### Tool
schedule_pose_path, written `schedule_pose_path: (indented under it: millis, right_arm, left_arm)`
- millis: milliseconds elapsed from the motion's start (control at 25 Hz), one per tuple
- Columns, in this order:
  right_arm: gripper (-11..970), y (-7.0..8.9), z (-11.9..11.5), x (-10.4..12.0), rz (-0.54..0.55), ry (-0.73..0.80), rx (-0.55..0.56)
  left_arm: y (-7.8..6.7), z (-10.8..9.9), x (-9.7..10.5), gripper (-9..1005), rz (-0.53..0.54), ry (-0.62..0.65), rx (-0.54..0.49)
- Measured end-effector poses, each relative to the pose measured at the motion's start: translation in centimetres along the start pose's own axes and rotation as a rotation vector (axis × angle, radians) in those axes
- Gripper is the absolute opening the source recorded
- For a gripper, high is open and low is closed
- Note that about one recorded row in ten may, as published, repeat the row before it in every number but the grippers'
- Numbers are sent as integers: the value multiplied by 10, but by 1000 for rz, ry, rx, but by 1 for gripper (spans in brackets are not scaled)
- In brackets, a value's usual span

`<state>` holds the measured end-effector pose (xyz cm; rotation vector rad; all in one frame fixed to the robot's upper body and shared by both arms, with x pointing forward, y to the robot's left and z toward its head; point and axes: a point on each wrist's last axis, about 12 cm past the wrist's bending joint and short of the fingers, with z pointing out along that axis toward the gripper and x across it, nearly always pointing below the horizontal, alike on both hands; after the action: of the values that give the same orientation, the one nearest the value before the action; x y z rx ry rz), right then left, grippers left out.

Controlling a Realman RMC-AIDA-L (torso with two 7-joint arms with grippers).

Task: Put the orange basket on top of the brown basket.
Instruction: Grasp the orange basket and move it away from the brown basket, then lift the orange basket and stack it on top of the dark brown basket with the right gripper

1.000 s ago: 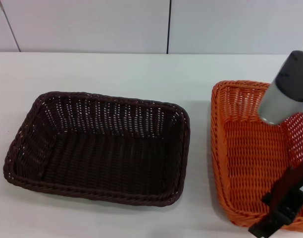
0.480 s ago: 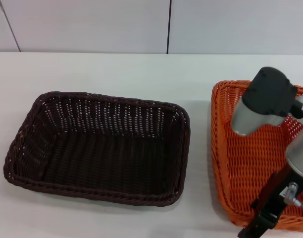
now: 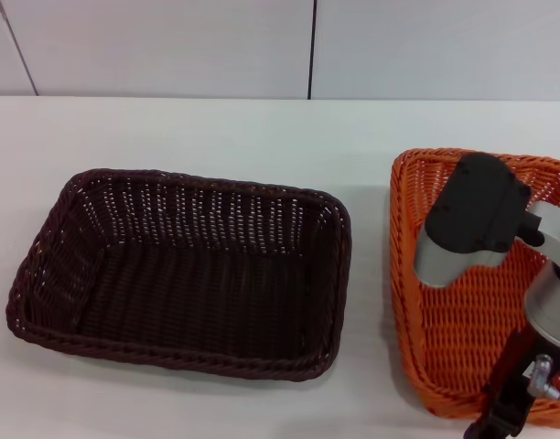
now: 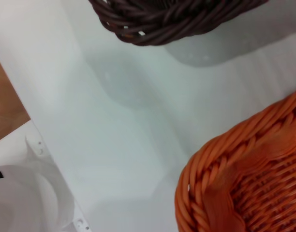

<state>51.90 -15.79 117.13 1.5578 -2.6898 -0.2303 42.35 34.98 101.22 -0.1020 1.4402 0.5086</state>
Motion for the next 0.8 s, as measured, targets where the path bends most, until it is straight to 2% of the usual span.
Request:
schedule_pose_path:
  millis: [80,200,440,800]
  right_arm:
    - [594,1,-2,-1,-5,-10,7]
    - [383,3,-10,-3,-18,-44,30]
    - [215,6,-20,-7,-18,-103,70]
    - [166,2,-46,-11,52,-259,144]
  left_arm:
    - [0,0,0,757,1,0,-1]
    - [1,0,0,757,2,0,-1]
    - [1,-1,1,757,8,2,1]
    - [3,-3,1,757,11,-1,-3]
